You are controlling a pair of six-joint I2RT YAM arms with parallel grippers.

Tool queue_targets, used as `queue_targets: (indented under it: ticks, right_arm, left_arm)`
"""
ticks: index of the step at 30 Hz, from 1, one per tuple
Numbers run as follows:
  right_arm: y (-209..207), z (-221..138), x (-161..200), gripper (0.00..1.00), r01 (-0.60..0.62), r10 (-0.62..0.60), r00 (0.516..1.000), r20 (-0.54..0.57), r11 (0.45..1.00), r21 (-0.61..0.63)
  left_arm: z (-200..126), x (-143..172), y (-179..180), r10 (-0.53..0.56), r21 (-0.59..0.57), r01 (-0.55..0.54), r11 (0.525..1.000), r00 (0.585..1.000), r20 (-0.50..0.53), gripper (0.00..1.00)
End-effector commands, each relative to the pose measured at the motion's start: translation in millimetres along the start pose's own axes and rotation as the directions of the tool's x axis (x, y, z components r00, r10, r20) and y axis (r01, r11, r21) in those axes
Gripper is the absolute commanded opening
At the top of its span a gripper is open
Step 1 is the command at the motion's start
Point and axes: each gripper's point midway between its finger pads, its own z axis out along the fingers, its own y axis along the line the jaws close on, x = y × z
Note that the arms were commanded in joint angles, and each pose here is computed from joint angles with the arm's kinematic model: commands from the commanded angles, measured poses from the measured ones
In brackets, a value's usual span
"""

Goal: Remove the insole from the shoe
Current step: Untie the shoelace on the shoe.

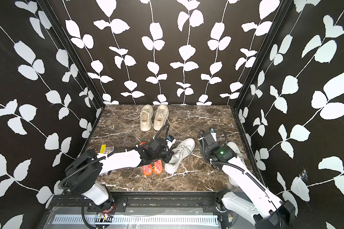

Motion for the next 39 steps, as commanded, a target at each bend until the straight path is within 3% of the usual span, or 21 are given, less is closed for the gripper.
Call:
queue_targets:
  ticks: [1,7,15,29,39]
  right_arm:
    - [52.4,8.1,-3.1,0.65,0.087,-0.09,0.996,-0.011,0.982,-0.17]
    - [100.6,16.8,4.1,0.63,0.141,-0.154,0.988,-0.022,0.948,-0.285]
    - [121.1,35.0,17.8,0.6,0.188,-0.218,0.973,-0.078,0.94,-0.286]
    - [108.8,47.2,14.1,0.42,0.193,-0.208,0.975,-0.073,0.966,-0.172]
    - [110.6,58.7,18.7,0.44,0.201,-0.214,0.974,-0.076,0.968,-0.153]
  left_arm:
    - [-0.9,-18.2,-19.1,0.002,0.067,-0.005,0.998,0.999,0.051,0.0]
    - [-2.2,-16.7,-21.6,-0.006,0.074,0.002,0.997,0.998,0.056,0.0]
    - [-2.3,-16.8,-24.3,-0.021,0.094,0.014,0.996,0.998,0.067,0.0]
    - [-1.6,-7.8,-25.7,-0.024,0.109,0.019,0.994,0.998,0.052,0.0]
    - [-4.0,-7.8,-27.4,-0.017,0.12,0.01,0.993,0.998,0.056,0.0]
